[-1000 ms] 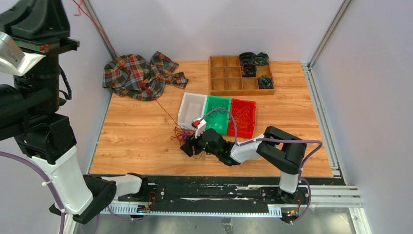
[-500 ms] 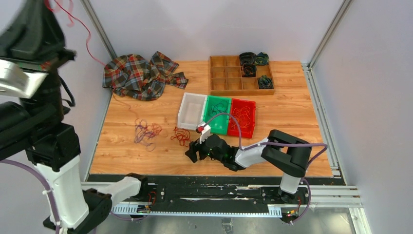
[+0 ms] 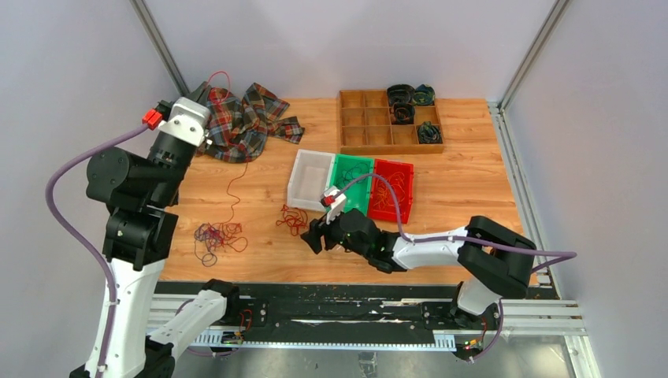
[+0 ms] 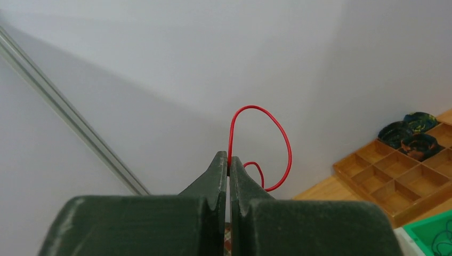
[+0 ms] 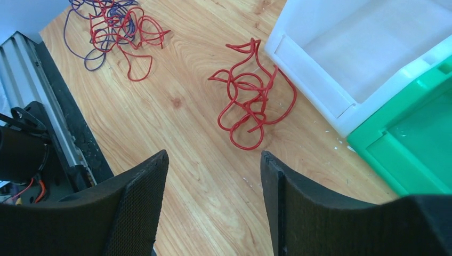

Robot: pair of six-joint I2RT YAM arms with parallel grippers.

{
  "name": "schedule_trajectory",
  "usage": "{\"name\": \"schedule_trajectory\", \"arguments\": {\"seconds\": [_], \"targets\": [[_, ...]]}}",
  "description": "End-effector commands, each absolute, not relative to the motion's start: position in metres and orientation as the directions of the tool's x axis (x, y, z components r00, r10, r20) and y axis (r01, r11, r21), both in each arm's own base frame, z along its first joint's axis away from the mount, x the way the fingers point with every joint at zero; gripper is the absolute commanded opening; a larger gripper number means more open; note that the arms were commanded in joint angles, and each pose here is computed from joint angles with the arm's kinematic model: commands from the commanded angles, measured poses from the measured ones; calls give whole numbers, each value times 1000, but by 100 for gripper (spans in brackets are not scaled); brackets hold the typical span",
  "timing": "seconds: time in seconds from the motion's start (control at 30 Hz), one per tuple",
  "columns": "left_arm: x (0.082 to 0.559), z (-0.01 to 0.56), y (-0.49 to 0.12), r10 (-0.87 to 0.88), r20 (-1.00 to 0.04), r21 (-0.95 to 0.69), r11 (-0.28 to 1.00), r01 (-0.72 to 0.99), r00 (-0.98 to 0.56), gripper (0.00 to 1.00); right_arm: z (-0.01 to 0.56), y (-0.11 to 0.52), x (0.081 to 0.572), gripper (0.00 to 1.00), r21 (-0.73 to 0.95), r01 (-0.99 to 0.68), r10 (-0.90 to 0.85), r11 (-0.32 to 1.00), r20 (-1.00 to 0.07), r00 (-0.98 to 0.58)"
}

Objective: Untangle the cables

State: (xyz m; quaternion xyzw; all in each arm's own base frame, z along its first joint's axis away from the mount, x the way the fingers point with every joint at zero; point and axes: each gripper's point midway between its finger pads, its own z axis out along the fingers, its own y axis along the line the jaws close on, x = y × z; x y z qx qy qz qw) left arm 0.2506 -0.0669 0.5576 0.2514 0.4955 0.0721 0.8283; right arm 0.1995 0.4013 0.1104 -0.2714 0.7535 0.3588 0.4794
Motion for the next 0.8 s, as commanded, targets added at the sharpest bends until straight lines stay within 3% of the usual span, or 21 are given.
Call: {"name": "schedule_trajectory", "arguments": {"seconds": [0.0,0.4,0.57,0.7,0.77], "targets": [[230,590,-67,329,-754,473,873,122,568,1,116,407,218,63,205,-751,-112,627,-931,-348],[243,567,-60,383,-785,489,866,107,487,0,61,439,252,52,196,-725,-219,660,-873,-436],[241,559,-62,390,-792,500,856,131,470,1,71,443,263,29,190,-715,-187,672,-891,-413],[242,547,-63,398,-802,505,850,149,445,1,89,440,272,5,194,-712,-157,675,-905,-396],[245,537,-64,405,-812,508,845,167,420,1,101,436,275,1,193,-712,-143,676,-912,-383]]}}
